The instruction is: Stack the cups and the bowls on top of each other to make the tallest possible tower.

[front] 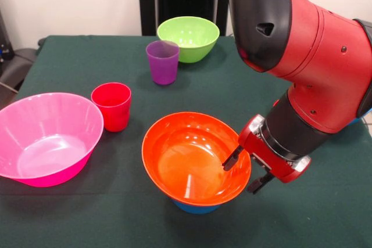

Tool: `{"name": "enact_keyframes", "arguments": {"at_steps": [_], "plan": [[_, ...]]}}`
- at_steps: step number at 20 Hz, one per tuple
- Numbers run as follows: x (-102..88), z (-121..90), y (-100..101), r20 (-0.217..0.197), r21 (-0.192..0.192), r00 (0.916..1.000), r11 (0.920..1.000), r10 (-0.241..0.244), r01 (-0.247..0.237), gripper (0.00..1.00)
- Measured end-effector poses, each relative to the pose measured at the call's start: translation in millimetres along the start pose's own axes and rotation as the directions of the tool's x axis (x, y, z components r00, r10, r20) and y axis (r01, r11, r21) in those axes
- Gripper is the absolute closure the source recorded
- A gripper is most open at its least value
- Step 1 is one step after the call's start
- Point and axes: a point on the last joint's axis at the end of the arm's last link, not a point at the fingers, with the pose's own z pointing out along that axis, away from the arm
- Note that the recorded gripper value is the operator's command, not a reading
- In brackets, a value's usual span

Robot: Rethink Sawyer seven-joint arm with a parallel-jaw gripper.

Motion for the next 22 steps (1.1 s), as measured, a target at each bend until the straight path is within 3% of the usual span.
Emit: {"name": "enact_keyframes", "arguments": {"at_steps": [22], "plan": [[-1.2,-4.1,0.5,0.004,-0.004,1.0,1.0,0.001,-0.001,0.0]]}}
